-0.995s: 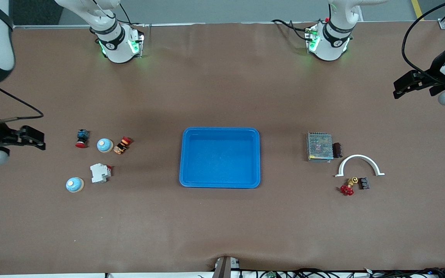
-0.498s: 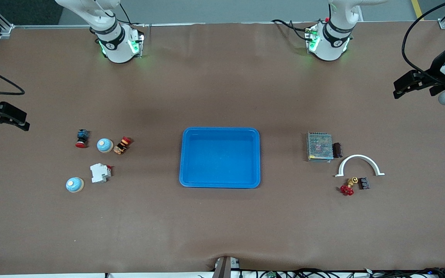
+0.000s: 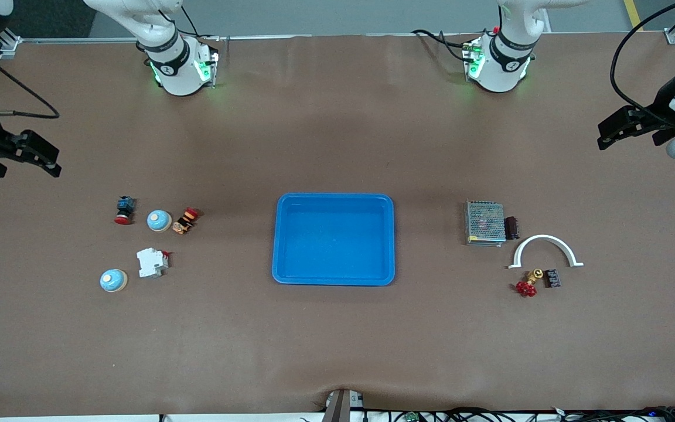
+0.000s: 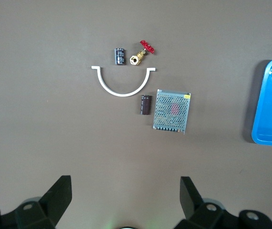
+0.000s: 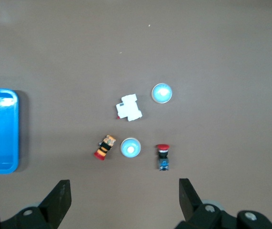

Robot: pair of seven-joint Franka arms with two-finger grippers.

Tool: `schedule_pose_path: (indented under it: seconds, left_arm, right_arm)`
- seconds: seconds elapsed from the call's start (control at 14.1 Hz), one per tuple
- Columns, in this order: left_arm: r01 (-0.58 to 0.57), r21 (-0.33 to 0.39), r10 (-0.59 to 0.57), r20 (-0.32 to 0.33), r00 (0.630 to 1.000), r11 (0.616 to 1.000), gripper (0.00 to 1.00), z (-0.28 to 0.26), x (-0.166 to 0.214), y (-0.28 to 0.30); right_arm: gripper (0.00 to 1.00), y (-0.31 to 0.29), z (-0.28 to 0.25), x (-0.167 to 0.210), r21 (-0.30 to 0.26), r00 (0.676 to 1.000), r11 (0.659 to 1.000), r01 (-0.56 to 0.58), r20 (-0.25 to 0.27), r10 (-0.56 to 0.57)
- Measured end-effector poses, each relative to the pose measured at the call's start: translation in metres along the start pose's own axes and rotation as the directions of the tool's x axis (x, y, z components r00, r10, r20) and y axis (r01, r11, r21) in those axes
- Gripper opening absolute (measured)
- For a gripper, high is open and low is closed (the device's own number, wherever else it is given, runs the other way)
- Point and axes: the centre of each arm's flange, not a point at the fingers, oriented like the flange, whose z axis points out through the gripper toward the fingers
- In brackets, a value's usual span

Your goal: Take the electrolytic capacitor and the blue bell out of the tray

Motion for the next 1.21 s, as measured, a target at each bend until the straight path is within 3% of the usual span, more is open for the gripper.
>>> schedule_pose_path:
  seconds: [0.36, 1.21]
  left_arm:
    - [-0.001, 0.000, 0.001, -0.002, 1.000, 1.000, 1.00, -0.0011, -0.0002, 0.0007]
    - [-0.011, 0.001, 0.011, 0.001, 1.000, 1.000, 1.00, -0.0021, -0.0017, 0.0057]
  right_arm:
    - [1.00, -0.0005, -0.0108, 0.0007, 0.011, 0.999, 1.000, -0.007, -0.042, 0.007]
    - [1.00, -0.0004, -0.0112, 0.0037, 0.011, 0.998, 1.000, -0.007, -0.062, 0.008]
